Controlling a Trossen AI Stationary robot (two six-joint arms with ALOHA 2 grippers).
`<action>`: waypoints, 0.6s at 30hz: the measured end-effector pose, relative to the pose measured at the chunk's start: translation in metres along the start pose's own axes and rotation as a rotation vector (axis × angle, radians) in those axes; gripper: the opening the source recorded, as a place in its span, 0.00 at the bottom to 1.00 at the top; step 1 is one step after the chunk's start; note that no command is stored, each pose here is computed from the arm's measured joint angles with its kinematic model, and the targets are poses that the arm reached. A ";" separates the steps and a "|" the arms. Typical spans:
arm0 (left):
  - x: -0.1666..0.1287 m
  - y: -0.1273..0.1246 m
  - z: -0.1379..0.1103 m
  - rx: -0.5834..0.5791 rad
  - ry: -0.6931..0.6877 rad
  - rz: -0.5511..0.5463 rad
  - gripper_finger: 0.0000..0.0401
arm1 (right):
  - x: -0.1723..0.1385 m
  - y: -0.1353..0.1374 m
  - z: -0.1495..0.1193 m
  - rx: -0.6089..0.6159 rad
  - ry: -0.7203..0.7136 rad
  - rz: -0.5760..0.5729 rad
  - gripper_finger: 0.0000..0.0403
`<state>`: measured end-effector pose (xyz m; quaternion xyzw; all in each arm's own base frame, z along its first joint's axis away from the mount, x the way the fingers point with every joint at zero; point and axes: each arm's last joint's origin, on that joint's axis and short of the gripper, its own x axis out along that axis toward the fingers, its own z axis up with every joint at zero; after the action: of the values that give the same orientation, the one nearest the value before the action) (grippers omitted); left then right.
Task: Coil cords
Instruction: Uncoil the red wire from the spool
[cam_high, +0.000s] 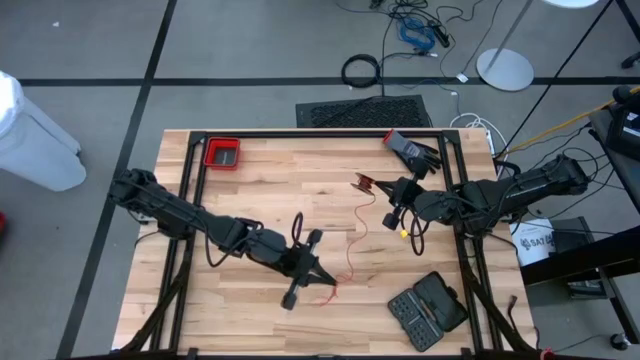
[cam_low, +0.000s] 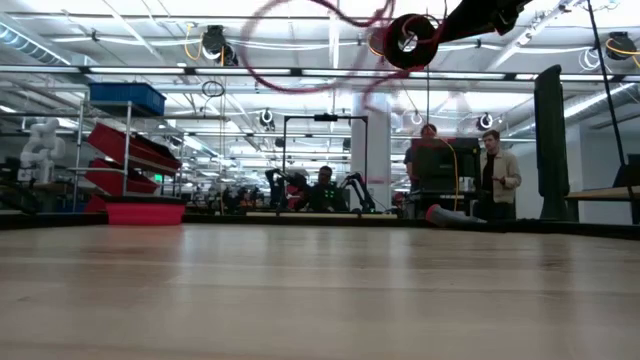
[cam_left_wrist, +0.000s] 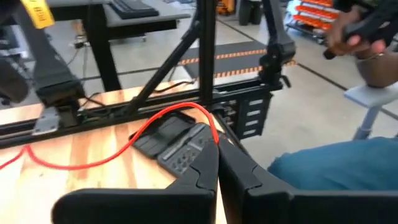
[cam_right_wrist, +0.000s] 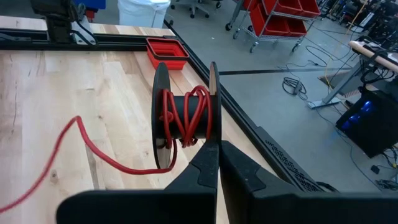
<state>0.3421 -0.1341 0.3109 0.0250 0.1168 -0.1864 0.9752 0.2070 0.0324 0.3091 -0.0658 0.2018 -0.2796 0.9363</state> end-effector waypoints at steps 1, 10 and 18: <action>0.000 0.000 -0.001 0.000 0.005 0.002 0.05 | 0.000 0.000 0.000 0.000 0.000 0.000 0.00; 0.000 0.001 -0.007 0.001 0.073 0.022 0.20 | 0.000 0.000 0.000 -0.003 0.003 0.006 0.00; 0.000 0.003 -0.008 0.005 0.078 0.107 0.20 | 0.000 0.000 0.000 -0.004 0.003 0.006 0.00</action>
<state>0.3412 -0.1304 0.3037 0.0408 0.1528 -0.1330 0.9784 0.2068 0.0327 0.3087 -0.0665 0.2041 -0.2765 0.9367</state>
